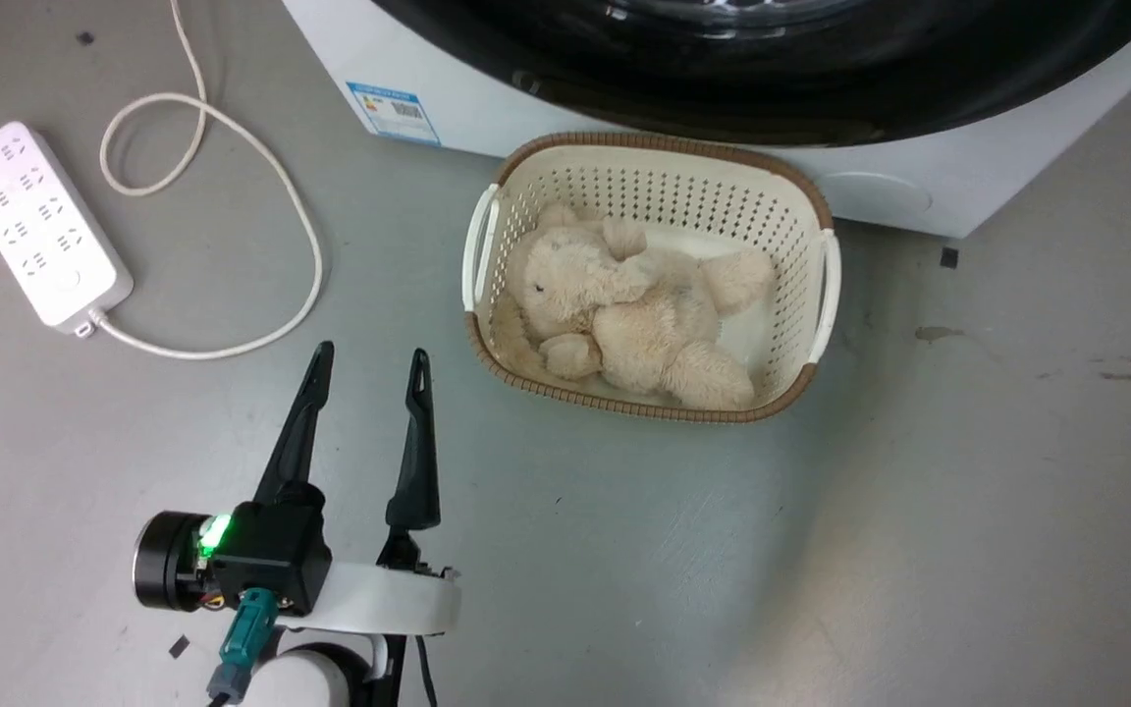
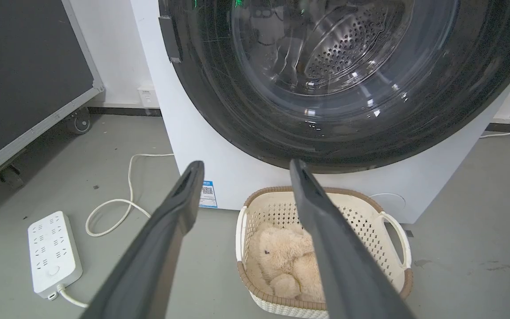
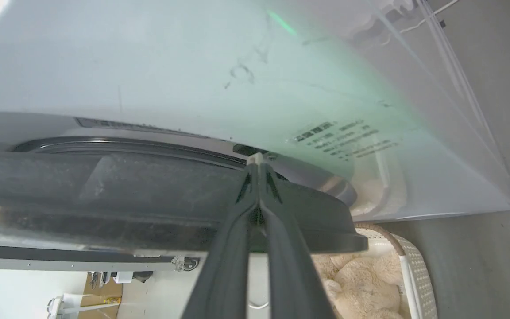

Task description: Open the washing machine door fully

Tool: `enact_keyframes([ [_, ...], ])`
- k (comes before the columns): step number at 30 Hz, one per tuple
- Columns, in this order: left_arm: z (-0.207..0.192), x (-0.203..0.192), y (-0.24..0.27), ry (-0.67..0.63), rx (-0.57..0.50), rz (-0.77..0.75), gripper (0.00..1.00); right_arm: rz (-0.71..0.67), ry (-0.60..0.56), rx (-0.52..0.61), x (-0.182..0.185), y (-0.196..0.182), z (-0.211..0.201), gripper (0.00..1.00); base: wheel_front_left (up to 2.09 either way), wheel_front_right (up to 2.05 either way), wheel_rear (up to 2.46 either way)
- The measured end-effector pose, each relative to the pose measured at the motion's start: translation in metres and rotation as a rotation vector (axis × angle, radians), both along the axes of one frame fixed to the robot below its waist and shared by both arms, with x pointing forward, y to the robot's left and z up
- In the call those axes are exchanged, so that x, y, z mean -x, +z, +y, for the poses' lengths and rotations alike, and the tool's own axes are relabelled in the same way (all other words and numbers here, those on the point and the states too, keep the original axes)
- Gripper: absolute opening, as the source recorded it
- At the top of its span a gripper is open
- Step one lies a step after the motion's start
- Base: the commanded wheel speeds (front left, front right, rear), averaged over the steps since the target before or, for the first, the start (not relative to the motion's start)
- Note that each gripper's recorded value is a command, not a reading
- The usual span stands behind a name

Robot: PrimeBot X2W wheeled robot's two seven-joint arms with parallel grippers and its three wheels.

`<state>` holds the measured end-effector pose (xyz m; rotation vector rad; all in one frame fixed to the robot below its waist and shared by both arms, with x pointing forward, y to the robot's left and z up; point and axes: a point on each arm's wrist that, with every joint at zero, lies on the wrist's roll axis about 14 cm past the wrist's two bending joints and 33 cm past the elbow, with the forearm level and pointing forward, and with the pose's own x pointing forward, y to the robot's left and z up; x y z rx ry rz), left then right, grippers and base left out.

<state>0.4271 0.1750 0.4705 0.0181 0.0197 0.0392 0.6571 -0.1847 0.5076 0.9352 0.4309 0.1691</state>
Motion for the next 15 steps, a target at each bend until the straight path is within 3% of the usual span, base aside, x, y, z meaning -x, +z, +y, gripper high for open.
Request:
enact_keyframes([
  [8,0.0,-0.003,-0.005,0.008,0.004,-0.001,1.0,0.068,0.079,-0.121,-0.014,-0.003,0.016,0.0,0.0,0.0,0.0],
  [15,-0.002,-0.004,0.006,0.004,0.019,-0.038,1.0,0.124,0.13,-0.174,-0.004,-0.004,0.02,0.0,0.0,0.0,0.0],
])
